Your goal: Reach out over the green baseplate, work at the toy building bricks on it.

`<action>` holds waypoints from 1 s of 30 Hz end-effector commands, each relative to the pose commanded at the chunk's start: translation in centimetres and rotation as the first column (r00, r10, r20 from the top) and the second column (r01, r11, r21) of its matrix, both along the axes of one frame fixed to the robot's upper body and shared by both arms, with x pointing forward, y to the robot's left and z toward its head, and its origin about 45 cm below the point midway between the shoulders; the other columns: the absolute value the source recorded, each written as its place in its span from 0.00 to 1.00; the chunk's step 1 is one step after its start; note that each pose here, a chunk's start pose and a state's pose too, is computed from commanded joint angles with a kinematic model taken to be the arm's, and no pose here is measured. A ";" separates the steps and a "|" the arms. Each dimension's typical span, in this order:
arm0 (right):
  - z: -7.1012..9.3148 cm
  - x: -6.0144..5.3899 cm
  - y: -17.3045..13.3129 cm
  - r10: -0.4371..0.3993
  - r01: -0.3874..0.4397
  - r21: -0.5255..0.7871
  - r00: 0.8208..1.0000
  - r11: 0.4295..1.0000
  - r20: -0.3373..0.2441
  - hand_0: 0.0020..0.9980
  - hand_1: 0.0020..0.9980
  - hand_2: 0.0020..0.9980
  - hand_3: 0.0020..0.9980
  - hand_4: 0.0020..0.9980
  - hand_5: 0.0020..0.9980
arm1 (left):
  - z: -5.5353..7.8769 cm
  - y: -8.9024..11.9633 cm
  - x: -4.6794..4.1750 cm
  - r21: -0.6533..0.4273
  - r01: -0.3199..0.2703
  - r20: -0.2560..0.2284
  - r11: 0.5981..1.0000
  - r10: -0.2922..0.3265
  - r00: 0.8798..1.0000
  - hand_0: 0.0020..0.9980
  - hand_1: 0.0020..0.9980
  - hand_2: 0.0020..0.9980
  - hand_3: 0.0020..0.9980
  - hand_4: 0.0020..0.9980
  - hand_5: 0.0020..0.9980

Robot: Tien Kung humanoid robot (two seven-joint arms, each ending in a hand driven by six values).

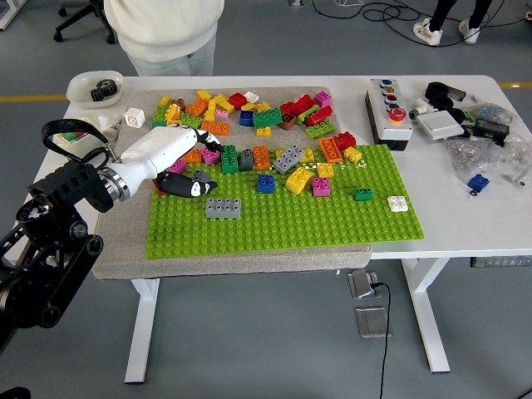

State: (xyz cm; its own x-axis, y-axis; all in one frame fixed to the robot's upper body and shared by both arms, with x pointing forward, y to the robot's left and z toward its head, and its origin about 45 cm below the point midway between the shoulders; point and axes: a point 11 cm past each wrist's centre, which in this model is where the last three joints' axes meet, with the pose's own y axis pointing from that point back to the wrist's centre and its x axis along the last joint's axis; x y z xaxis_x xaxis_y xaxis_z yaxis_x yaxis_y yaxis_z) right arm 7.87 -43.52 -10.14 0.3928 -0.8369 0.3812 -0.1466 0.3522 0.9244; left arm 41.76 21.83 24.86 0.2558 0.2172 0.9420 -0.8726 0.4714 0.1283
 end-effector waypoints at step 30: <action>0.0 -0.1 0.1 0.011 -0.011 0.000 1.000 1.000 -0.007 0.73 0.61 0.61 0.52 0.70 0.52 | -4.5 -1.5 0.76 0.055 0.032 -0.037 0.998 -0.030 0.999 0.87 0.80 0.71 0.69 0.82 0.23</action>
State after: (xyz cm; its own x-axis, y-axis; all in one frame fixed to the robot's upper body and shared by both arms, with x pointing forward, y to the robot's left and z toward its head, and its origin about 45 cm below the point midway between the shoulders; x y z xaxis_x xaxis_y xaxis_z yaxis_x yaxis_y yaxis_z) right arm 7.81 -43.47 -10.17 0.4049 -0.8324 0.3784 -0.1436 0.3508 0.9254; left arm 42.52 20.37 20.37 0.2960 0.1562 0.9423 -0.8518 0.4896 0.1864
